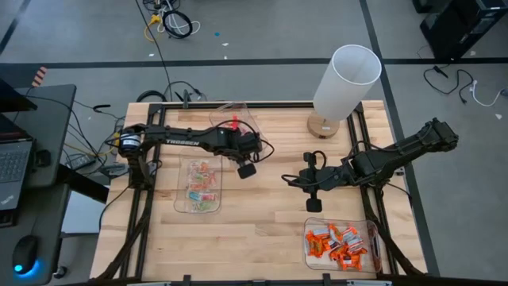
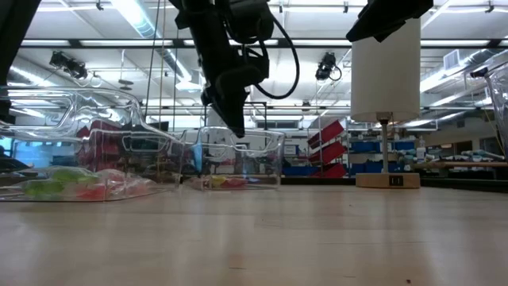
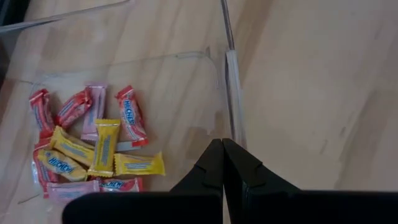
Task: Sort candy
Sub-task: Move the top left transparent bin to the center of the table
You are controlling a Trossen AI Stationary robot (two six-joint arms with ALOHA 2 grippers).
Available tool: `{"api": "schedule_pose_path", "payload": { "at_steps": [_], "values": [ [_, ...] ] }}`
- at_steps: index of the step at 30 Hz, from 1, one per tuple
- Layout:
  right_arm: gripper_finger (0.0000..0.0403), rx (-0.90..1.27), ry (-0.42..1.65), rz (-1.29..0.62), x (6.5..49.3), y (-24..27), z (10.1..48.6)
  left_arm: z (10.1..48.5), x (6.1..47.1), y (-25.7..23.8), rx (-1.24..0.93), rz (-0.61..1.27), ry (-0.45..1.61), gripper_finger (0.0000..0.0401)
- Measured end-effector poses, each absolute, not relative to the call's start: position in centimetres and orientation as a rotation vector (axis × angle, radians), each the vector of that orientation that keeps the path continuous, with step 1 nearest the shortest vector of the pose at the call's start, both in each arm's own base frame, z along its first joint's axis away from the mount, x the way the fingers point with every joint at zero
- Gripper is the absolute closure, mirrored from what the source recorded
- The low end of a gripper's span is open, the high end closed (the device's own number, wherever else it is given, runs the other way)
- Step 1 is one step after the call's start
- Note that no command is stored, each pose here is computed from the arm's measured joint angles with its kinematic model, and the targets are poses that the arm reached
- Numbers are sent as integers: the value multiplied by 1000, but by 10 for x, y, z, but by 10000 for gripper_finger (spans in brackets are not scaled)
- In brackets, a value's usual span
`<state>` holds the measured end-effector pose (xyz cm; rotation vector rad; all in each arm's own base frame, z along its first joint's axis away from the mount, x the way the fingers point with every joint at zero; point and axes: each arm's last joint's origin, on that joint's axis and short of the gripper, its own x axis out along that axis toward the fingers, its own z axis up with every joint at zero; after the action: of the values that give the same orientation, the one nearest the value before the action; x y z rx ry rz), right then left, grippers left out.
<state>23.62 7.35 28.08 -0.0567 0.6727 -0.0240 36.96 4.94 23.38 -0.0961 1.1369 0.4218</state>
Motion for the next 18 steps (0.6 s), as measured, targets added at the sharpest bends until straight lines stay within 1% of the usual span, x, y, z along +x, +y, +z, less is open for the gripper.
{"api": "schedule_pose_path", "payload": {
  "at_steps": [18],
  "values": [
    [403,-50,673,-26,236,74,281,233,373,10,-82,283,1146,401]
  ]
}}
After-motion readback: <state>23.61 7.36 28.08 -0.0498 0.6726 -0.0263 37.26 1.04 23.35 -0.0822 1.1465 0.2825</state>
